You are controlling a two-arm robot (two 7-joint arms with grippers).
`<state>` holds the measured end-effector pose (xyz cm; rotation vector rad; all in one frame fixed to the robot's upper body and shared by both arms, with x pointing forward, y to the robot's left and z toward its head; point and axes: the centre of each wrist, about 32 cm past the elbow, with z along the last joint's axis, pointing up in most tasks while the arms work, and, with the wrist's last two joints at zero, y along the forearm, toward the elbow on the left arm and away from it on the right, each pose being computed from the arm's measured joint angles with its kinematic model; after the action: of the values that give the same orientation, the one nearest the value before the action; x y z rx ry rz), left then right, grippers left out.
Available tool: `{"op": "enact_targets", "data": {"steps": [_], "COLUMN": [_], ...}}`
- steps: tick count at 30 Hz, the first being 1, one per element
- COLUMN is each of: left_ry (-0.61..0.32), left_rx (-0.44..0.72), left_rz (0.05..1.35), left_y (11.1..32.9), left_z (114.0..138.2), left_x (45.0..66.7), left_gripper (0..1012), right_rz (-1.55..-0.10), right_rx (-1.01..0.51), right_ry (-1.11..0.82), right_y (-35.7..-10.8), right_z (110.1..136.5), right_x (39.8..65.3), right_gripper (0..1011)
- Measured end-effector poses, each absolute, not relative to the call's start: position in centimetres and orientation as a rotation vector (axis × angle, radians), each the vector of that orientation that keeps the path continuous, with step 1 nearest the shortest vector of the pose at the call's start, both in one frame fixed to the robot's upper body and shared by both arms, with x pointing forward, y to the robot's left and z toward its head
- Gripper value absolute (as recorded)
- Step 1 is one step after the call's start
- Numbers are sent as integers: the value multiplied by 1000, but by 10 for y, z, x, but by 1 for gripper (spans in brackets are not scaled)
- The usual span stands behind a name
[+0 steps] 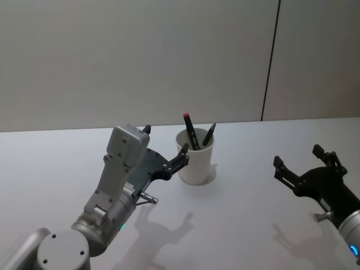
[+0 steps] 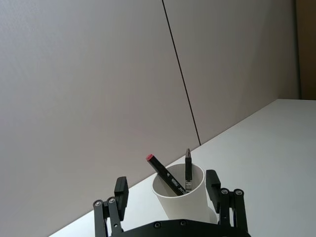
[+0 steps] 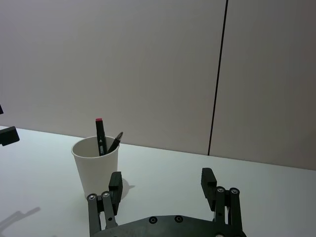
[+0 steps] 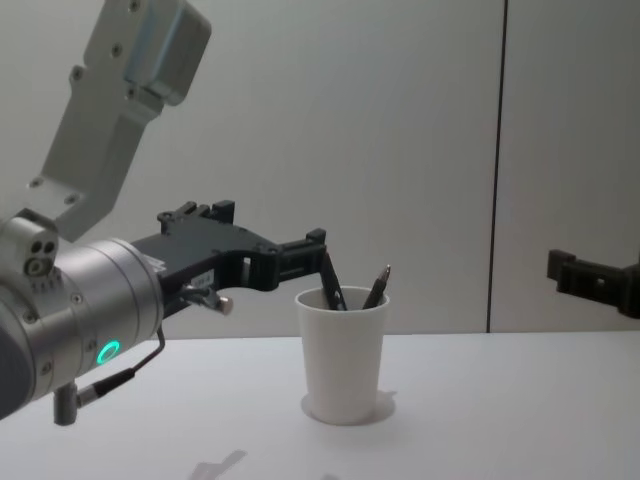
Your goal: Place the pen into the pen holder.
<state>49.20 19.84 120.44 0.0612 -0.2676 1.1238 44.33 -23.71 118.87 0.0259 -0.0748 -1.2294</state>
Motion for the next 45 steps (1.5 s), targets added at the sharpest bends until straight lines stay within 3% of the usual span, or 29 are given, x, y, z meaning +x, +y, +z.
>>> {"op": "enact_targets", "data": {"steps": [45], "left_ry": [-268], "left_rx": [61], "left_rz": [1124], "left_y": [198], "left_z": [1204], "left_x": [492], "left_gripper": [1003], "right_rz": [-1229], "right_rx": [26], "right_ry": [-75], "right_y": [-237], "right_z": [1189], "right_x": [443], "right_gripper": [1002]}}
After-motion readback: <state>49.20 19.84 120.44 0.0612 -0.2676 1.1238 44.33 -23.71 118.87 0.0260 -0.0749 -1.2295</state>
